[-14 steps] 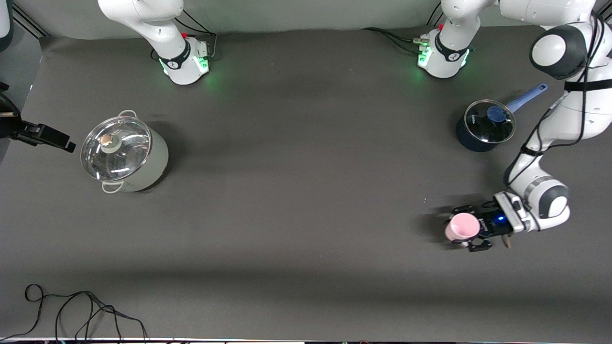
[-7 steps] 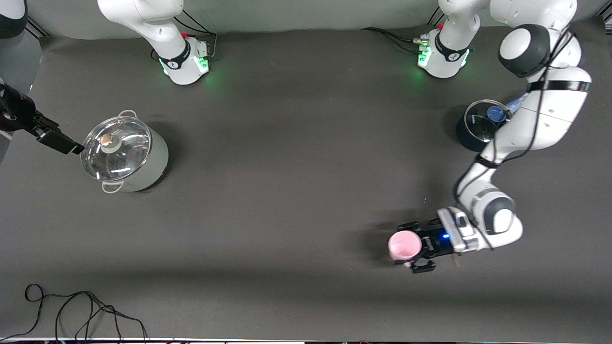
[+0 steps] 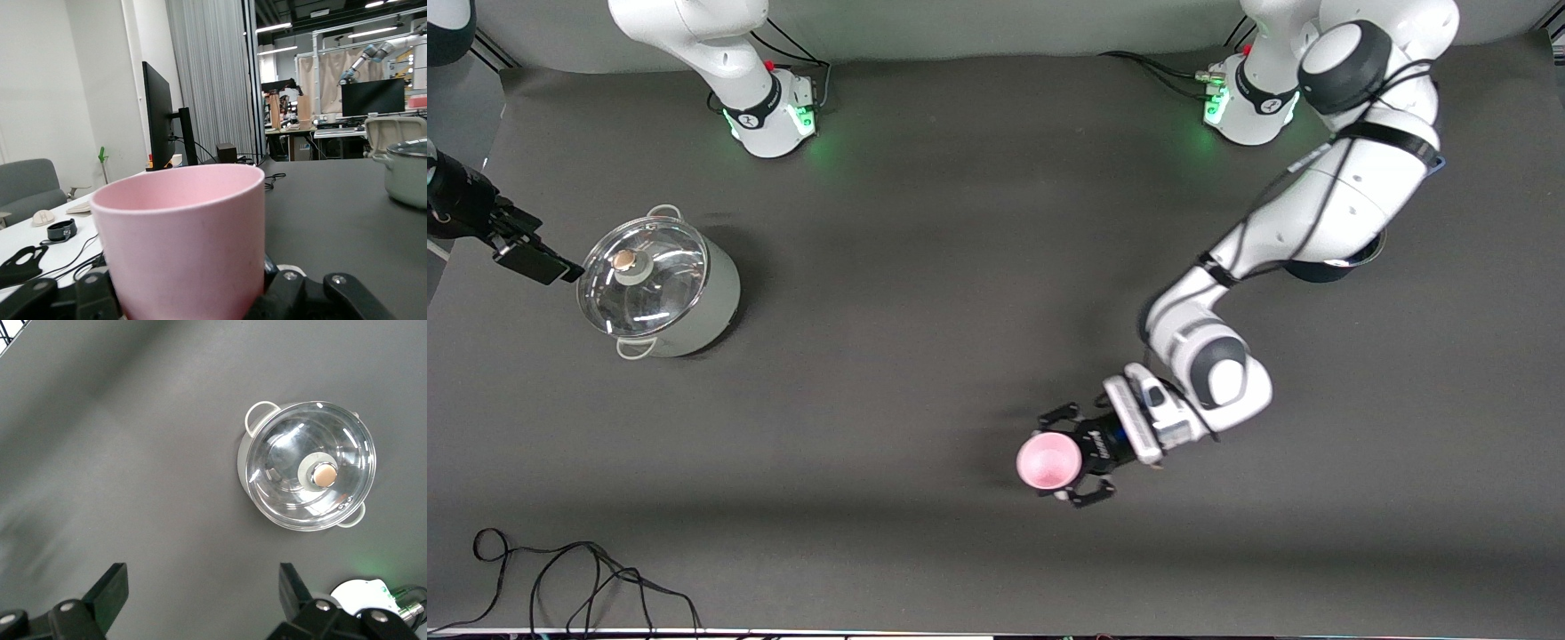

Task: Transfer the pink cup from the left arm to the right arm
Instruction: 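Lift the pink cup with the left gripper while the right gripper approaches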

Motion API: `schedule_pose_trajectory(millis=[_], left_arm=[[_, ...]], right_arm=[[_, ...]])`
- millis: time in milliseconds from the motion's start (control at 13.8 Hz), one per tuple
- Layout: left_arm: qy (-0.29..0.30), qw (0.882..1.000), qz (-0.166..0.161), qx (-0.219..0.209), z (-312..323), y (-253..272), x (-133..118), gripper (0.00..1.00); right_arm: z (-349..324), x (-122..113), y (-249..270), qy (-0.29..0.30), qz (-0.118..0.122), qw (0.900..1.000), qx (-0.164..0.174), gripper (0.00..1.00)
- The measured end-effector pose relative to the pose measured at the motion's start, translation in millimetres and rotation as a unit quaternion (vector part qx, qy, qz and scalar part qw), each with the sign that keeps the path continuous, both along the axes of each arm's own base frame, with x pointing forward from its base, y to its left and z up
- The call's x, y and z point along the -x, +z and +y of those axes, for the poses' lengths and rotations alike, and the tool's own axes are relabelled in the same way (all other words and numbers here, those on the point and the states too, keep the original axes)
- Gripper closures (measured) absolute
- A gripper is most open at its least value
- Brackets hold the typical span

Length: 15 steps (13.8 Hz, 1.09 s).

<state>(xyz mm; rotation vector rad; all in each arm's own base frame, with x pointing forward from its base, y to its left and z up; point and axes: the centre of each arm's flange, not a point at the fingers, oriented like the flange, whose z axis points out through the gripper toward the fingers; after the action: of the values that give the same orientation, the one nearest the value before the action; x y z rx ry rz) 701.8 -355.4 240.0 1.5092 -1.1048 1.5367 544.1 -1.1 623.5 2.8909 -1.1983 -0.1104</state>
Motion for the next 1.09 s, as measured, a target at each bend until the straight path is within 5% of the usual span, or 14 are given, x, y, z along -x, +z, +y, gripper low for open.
schedule_pose_trajectory(millis=[290,652,1087], left_arm=[[0.050,0.997,0.056,-0.005,-74,58,17,0.34],[0.078,0.990,0.119,0.018,-160,110,70,0.34],[0.091,0.988,0.126,0.023,-195,137,102,0.34]], right_arm=[[3,-1,9,-0.002,-0.010,1.000,-0.008,0.00],[51,-24,40,-0.022,-0.047,0.998,-0.041,0.00],[144,-55,23,-0.022,-0.042,0.998,-0.036,0.00]])
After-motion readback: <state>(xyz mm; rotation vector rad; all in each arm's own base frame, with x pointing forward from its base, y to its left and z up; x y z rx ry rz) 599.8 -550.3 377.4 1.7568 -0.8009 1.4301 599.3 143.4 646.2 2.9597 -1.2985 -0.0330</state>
